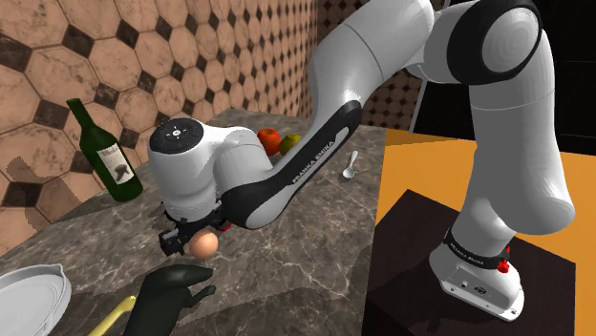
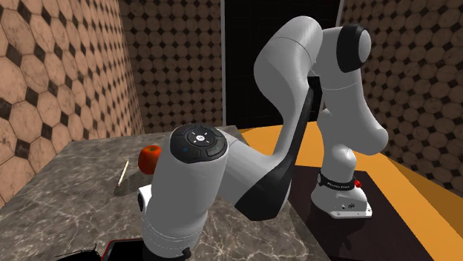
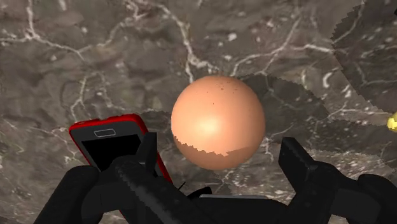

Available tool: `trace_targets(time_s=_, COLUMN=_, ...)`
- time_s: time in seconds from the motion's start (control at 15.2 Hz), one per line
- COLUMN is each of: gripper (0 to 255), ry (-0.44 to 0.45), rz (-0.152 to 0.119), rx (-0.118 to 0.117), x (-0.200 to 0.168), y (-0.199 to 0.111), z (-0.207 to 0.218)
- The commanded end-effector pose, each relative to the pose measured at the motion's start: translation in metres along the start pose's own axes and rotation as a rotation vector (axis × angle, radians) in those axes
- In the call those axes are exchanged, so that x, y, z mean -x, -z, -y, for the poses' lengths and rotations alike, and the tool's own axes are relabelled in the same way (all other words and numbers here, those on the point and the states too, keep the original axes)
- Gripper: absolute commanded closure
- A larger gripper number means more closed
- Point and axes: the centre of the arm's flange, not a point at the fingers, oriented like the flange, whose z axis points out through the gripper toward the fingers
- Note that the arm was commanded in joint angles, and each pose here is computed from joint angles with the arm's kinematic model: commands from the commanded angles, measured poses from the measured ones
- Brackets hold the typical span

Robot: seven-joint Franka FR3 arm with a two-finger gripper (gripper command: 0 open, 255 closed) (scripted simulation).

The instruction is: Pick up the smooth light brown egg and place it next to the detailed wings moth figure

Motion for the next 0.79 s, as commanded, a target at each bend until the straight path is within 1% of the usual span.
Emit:
trace_targets(time_s=0.0, gripper=0, ry=0.0, rz=0.0, rx=0.0, x=0.0, y=0.0, z=0.001)
trace_targets(time_s=0.26, gripper=0, ry=0.0, rz=0.0, rx=0.0, x=0.0, y=0.05, z=0.001)
trace_targets(time_s=0.73, gripper=0, ry=0.0, rz=0.0, rx=0.0, x=0.0, y=0.05, z=0.001)
